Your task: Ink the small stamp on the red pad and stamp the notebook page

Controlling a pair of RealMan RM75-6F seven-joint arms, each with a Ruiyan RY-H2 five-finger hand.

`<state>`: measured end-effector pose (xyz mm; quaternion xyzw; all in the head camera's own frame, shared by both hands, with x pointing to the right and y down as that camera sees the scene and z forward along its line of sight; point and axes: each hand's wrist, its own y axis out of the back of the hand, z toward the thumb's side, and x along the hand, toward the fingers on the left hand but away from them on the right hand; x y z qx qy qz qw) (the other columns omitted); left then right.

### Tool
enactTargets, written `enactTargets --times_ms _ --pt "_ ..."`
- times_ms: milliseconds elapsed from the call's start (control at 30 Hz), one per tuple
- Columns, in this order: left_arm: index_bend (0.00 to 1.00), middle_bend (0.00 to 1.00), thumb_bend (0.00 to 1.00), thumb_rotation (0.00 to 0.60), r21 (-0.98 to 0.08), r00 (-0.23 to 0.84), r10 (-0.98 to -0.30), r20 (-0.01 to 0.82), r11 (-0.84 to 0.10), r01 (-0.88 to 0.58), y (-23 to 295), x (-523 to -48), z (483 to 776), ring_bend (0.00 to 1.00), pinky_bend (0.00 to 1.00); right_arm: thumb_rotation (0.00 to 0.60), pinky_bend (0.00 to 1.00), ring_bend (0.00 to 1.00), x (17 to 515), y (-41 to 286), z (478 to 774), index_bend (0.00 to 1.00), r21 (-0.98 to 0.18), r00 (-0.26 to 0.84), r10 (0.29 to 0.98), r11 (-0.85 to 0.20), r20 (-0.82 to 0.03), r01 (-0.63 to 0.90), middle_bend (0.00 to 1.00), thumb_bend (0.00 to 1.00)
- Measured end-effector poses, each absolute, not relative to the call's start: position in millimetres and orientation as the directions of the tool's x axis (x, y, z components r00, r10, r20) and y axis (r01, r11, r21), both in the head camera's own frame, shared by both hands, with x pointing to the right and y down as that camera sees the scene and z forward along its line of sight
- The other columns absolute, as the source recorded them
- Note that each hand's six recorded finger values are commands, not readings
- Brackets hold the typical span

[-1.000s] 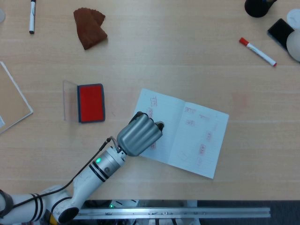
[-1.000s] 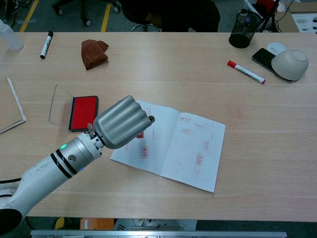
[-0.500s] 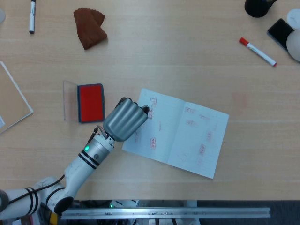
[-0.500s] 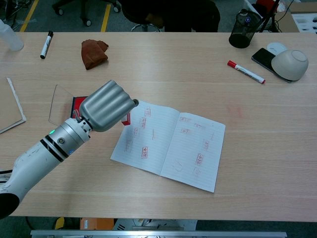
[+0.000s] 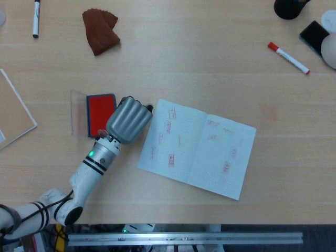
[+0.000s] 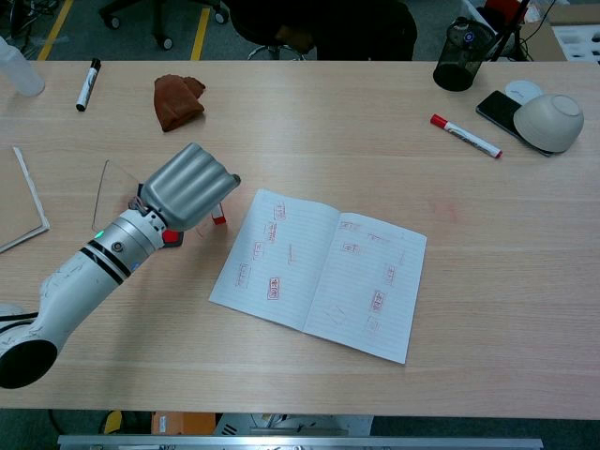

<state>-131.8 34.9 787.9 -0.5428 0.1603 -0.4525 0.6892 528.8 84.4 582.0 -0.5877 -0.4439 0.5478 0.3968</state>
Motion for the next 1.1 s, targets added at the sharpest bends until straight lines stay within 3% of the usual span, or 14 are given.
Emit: enactTargets --times_ms 267,667,1100 --pt "0.51 0.98 0.26 0.600 -0.888 0.512 -0.812 0.280 -0.016 0.460 30 -133 799 0.98 1.00 0.600 0.15 0.09 531 86 581 0.11 -0.953 -0.004 0.957 -0.290 -0.291 0.085 0.18 0.30" --pt "0.28 0.94 0.26 0.600 -0.906 0.521 -0.819 0.240 0.003 0.423 30 -128 777 0.95 1.00 0.600 0.15 0.09 531 84 580 0.11 -0.955 0.000 0.958 -0.285 -0.286 0.088 0.18 0.30" --pt "0.23 0.66 0.26 0.600 -0.964 0.446 -0.876 0.183 -0.070 0.258 20 -159 713 0.62 1.00 0.600 0.15 0.09 532 78 579 0.11 -0.951 0.008 0.954 -0.298 -0.299 0.083 0.18 0.30"
